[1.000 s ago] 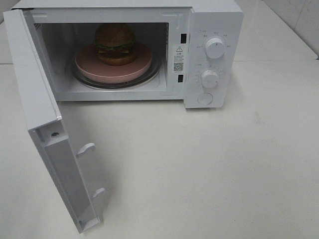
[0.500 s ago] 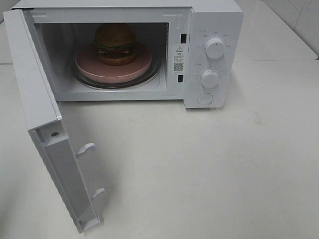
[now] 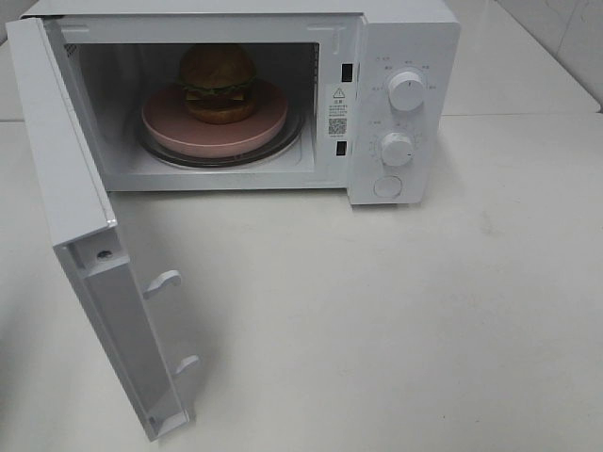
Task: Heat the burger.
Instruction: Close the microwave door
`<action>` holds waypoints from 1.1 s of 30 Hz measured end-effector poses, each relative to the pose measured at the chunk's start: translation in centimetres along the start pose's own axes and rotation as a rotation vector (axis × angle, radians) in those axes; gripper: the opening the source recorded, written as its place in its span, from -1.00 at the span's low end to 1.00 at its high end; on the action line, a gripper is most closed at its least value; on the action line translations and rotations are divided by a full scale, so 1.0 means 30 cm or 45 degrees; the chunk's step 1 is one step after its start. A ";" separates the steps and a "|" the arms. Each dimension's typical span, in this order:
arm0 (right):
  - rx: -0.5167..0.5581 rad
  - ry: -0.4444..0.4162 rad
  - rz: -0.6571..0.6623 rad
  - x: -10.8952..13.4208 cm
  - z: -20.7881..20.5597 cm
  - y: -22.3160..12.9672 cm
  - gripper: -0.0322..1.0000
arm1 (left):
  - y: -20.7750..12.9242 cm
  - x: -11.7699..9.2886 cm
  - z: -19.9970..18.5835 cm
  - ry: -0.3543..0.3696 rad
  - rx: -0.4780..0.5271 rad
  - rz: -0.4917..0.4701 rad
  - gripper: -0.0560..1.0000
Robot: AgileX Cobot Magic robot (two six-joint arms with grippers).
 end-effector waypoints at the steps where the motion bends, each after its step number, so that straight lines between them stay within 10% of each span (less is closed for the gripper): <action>1: 0.000 0.000 0.000 0.000 0.000 0.000 0.52 | 0.000 0.010 0.013 0.027 -0.058 0.002 -0.89; 19: 0.000 0.000 0.000 0.000 0.000 0.000 0.52 | -0.087 -0.024 0.143 -0.054 -0.038 -0.027 -0.89; 33: 0.000 0.000 0.000 0.000 0.000 0.000 0.52 | -0.123 -0.172 0.230 -0.423 -0.049 -0.021 -0.89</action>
Point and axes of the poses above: a point on each arm's last joint axis where the gripper is mounted, z pointing out along that axis toward the gripper, x along the wrist's bending axis when the last joint is at zero, y = z × x, the point moved 6 cm from there along z, pointing out along that axis toward the gripper, and after that the axes turned 1 degree about z, right-handed, at the moved point
